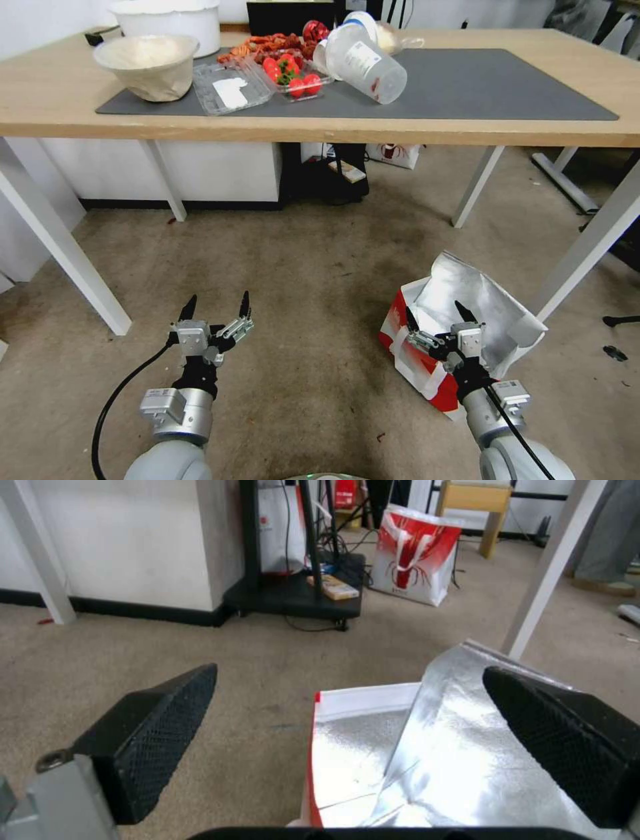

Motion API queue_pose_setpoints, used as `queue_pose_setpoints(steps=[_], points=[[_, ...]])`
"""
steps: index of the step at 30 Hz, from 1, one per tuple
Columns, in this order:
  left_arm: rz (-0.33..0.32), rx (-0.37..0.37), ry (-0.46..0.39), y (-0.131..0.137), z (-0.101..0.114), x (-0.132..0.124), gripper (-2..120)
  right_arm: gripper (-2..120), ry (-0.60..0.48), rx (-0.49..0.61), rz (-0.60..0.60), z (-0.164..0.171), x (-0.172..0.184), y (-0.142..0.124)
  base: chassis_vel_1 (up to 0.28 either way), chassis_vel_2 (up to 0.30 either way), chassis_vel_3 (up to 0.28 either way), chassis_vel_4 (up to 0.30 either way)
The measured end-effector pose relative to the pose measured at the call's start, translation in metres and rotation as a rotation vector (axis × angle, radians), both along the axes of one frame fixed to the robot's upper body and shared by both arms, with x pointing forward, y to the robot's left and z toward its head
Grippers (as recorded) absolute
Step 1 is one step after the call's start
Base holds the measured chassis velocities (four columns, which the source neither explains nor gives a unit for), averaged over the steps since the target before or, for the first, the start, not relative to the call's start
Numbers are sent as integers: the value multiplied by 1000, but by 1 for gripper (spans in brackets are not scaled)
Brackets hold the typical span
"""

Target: Pick up the food delivery bag from the floor and place it on the table.

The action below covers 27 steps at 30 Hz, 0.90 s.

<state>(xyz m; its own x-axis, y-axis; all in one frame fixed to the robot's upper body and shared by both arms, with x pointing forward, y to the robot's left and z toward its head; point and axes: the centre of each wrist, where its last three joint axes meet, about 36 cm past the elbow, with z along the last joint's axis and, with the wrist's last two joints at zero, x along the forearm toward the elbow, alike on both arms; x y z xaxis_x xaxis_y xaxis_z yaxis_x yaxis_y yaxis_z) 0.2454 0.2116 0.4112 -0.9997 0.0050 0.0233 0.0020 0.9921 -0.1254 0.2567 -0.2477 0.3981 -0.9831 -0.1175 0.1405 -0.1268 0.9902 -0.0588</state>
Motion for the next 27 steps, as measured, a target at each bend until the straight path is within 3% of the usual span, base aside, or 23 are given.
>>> queue_pose_setpoints(steps=[27], points=[[-15,-2,-28,1,-4,-3,100,100,1,-5,2,1,-3,-1,0,0,0,0]])
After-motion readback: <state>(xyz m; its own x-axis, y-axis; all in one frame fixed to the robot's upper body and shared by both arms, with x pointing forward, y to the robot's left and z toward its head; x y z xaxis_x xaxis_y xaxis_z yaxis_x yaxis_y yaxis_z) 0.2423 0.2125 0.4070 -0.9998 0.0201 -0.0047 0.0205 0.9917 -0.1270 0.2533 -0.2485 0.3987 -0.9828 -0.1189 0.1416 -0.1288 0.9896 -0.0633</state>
